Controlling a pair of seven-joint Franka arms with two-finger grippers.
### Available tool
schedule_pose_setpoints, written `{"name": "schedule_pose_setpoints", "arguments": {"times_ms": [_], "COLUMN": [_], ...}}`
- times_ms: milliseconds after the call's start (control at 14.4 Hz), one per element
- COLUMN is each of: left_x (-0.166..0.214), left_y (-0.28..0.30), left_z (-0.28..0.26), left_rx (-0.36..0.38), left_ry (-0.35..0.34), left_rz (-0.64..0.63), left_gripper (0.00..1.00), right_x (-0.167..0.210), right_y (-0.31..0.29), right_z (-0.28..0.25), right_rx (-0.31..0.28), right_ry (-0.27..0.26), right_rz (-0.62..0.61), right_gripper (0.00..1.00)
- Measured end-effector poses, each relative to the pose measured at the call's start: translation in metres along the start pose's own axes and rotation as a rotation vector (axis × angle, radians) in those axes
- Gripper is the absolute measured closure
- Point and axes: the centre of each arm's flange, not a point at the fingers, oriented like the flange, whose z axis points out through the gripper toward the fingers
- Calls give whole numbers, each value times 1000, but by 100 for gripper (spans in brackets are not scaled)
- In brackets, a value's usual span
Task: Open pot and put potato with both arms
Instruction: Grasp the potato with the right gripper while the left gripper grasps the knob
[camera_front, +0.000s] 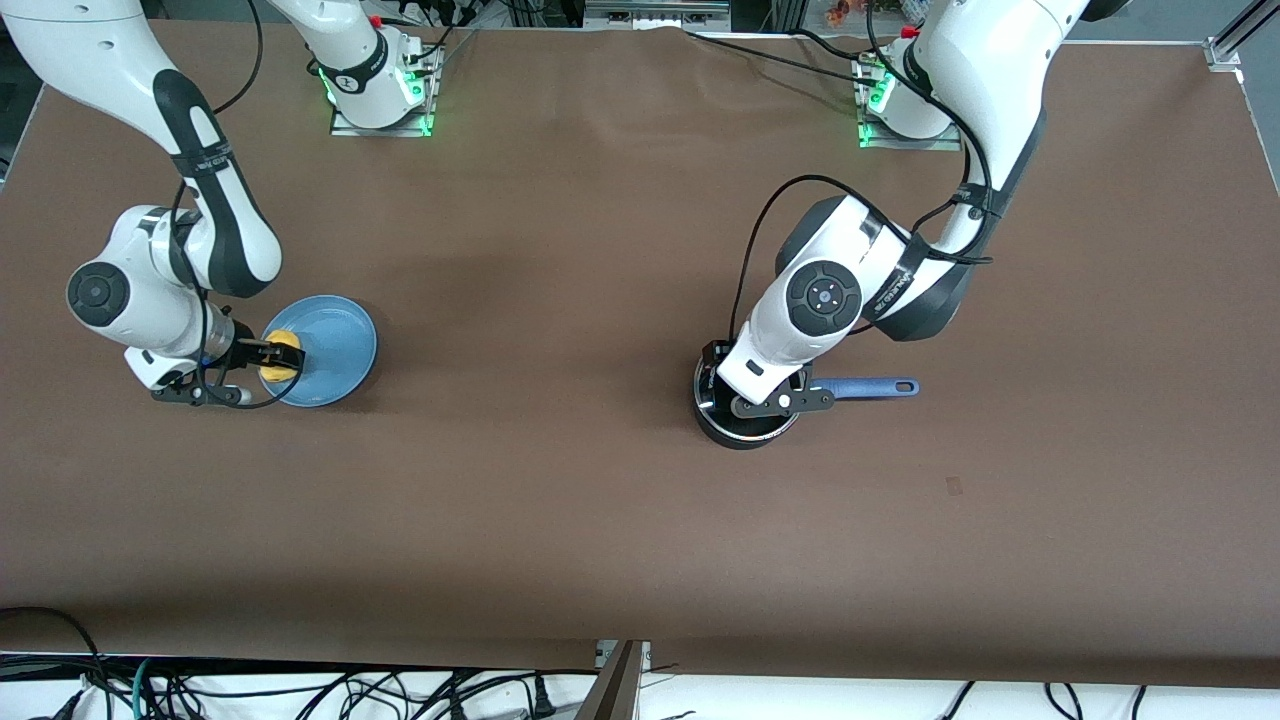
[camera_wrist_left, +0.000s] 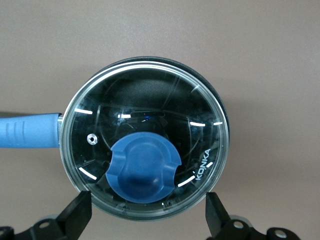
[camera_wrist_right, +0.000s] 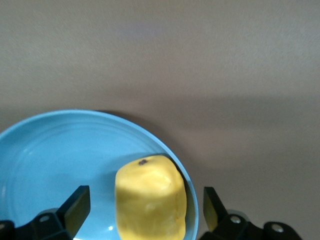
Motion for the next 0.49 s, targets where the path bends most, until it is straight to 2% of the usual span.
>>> {"name": "schedule_pose_setpoints", "arguments": {"times_ms": [348,487], "left_x": [7,9], "left_y": [-1,-2], "left_z": [23,27], "left_rx": [16,19], "left_ry": [3,3], "left_rz": [31,67], "left_gripper": [0,2], "right_x": [-7,-7], "right_y": [1,2], "right_z": [6,6], "right_rx": [-1,-2], "right_ry": [-4,-5], "right_rz": [-16,-17], "right_gripper": [0,18]}}
